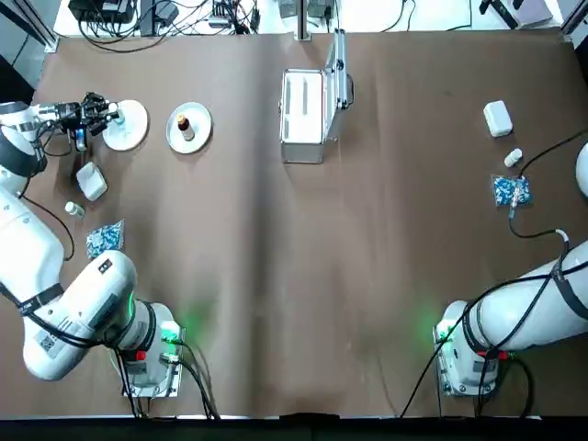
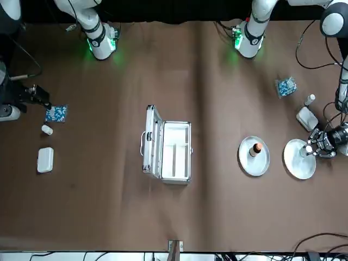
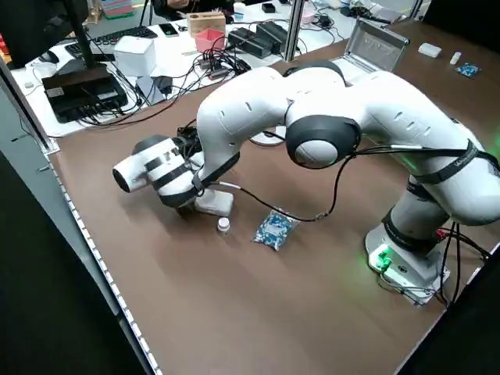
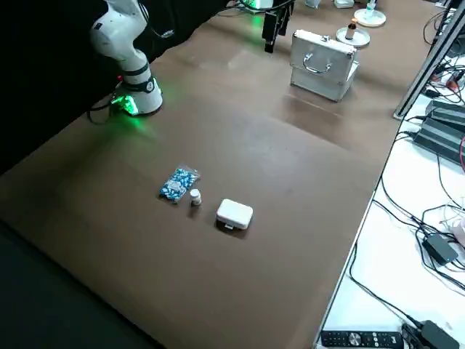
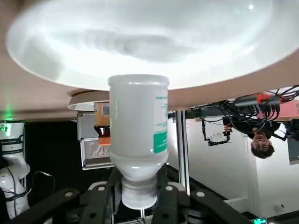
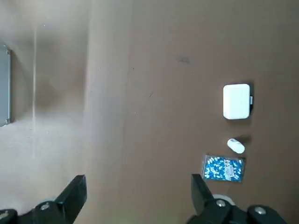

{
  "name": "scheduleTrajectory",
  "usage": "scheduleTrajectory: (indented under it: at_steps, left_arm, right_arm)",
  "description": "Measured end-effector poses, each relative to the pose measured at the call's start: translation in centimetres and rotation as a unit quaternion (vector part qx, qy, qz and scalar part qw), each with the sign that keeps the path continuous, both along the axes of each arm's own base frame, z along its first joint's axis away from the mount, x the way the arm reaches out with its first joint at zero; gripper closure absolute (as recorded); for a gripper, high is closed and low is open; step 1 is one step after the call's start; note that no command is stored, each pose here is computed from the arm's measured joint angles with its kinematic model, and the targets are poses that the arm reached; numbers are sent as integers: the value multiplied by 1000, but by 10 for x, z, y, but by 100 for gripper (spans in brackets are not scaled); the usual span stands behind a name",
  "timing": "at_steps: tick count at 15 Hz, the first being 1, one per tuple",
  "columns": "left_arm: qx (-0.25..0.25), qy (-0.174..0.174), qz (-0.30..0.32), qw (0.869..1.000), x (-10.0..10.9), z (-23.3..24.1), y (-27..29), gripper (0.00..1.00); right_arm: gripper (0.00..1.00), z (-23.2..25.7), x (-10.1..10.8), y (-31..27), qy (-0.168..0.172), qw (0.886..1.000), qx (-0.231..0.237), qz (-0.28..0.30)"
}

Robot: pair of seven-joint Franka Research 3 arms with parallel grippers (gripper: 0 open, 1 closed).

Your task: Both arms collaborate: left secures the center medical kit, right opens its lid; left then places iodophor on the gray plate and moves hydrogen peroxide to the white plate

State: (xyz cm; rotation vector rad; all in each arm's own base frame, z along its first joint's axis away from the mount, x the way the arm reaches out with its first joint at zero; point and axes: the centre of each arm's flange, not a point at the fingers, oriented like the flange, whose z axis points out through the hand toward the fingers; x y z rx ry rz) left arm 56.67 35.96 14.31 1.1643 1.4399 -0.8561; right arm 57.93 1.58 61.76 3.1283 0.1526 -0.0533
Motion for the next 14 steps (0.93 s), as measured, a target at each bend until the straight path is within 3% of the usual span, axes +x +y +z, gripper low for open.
scheduleTrajectory:
  at_steps: [10,14]
  left_arm:
    - [-6,4,17,1000,-8,-11,10,65]
    - [-5,-1,18,1000,-5,-7,12,31]
  right_arm:
    - [1,0,0,2,0,1000,0,2]
    - [1,0,0,2,-1,1000,0,2]
